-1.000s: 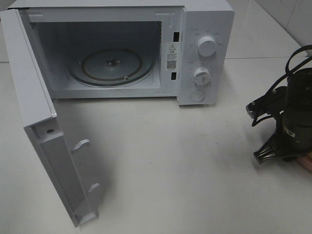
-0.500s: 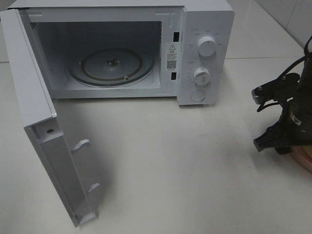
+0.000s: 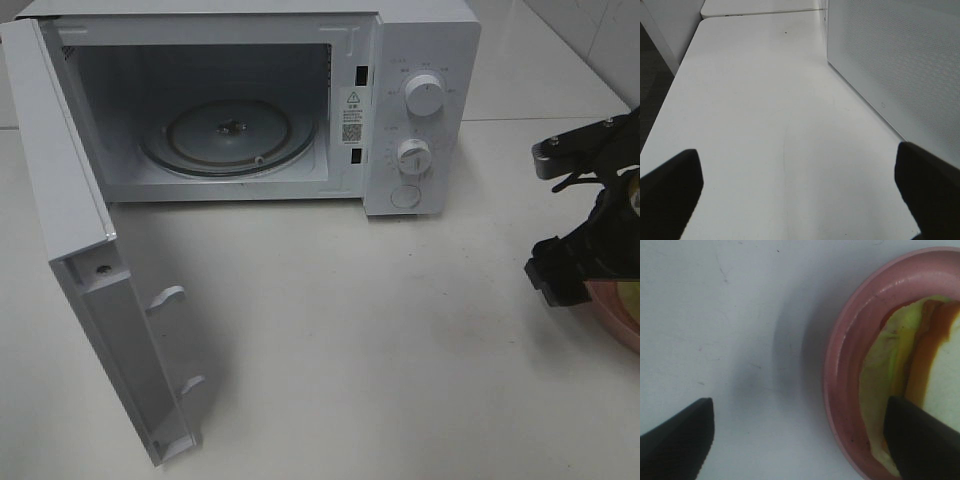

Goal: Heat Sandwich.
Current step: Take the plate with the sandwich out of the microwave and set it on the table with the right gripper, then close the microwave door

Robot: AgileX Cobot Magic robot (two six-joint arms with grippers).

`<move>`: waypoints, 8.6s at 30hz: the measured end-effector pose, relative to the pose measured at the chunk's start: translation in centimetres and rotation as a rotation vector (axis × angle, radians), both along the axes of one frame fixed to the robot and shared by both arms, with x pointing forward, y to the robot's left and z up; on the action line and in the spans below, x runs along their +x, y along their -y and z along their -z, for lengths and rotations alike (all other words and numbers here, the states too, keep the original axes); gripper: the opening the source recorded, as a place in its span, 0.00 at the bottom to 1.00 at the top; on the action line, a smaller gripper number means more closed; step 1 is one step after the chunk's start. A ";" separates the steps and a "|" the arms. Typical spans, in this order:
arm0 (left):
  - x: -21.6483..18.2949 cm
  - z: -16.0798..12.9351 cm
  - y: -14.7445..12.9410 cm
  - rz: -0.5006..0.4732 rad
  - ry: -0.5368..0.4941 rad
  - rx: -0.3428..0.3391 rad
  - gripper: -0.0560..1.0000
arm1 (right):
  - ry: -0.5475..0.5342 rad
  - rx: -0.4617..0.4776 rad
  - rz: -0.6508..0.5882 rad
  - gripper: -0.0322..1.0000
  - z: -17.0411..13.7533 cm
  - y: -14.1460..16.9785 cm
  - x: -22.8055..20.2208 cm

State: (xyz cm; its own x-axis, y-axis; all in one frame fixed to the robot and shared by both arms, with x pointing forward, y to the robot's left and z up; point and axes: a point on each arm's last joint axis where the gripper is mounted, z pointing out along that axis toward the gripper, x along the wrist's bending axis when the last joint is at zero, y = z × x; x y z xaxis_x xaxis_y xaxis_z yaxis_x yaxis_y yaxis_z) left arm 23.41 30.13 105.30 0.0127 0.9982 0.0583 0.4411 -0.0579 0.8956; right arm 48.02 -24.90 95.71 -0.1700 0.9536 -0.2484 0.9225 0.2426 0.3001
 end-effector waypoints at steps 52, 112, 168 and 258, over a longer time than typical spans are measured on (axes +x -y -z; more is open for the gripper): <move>0.0 0.0 0.0 0.000 0.000 0.000 0.99 | 0.581 0.295 0.097 0.80 -11.7 5.8 -22.7; 0.0 0.0 0.0 0.000 0.000 0.000 0.99 | 0.689 0.303 0.107 0.78 -9.1 5.6 -25.2; 15.3 4.4 -0.2 0.000 0.244 0.004 0.06 | 0.693 0.304 0.106 0.78 -9.2 5.6 -25.1; 29.8 10.2 23.0 0.416 0.226 -0.034 0.06 | 0.693 0.304 0.106 0.78 -9.2 5.6 -25.1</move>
